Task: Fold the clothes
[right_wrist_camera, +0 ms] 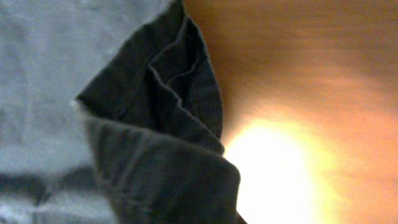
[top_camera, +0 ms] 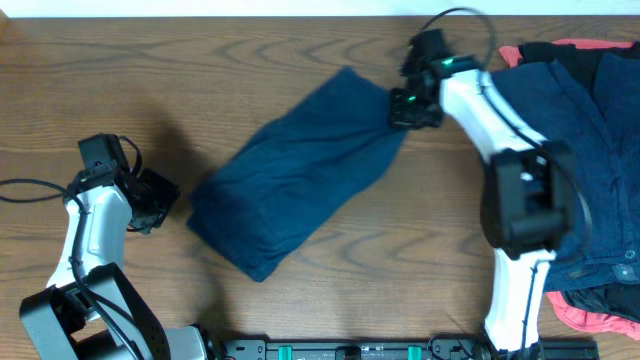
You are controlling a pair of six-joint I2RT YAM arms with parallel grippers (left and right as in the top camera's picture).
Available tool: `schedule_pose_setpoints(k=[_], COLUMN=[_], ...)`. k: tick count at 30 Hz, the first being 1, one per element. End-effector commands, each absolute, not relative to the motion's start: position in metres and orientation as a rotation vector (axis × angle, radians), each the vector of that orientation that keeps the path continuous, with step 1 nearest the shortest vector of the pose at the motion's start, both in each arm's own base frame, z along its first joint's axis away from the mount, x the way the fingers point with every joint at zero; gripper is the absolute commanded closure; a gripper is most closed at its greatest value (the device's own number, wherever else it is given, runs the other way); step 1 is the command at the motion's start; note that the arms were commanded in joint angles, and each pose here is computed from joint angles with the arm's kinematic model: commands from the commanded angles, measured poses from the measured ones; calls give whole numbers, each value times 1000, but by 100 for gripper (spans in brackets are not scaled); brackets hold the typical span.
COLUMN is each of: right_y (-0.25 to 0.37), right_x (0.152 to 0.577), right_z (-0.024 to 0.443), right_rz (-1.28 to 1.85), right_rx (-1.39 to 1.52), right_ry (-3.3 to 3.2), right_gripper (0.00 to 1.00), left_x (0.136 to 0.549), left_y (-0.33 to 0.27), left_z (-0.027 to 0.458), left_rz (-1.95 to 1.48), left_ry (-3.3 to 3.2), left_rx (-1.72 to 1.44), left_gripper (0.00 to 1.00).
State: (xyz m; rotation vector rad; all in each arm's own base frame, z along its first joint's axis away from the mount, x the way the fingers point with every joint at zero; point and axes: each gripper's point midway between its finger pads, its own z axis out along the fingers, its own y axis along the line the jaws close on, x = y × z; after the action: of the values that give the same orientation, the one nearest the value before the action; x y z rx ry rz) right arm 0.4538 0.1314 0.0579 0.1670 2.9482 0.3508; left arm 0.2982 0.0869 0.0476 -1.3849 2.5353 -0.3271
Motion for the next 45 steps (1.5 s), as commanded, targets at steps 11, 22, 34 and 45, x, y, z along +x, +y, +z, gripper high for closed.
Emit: schedule_pose_setpoints(k=[11, 22, 34, 45], right_y=[95, 86, 85, 88], right_x=[437, 439, 436, 435], right_z=[112, 130, 140, 157], right_rz=[126, 120, 124, 131], right_rx=[220, 211, 198, 15], right_ry=[2900, 2853, 2840, 2803], right_gripper=[1, 1, 1, 1], left_x=[258, 234, 230, 232], left_y=[33, 3, -47, -65], left_z=[61, 28, -10, -15], left_rz=[-648, -645, -645, -662], left_ry=[2770, 2899, 2897, 2879], left_rx=[-1420, -1300, -1264, -1263], left_gripper=[2, 2, 2, 94])
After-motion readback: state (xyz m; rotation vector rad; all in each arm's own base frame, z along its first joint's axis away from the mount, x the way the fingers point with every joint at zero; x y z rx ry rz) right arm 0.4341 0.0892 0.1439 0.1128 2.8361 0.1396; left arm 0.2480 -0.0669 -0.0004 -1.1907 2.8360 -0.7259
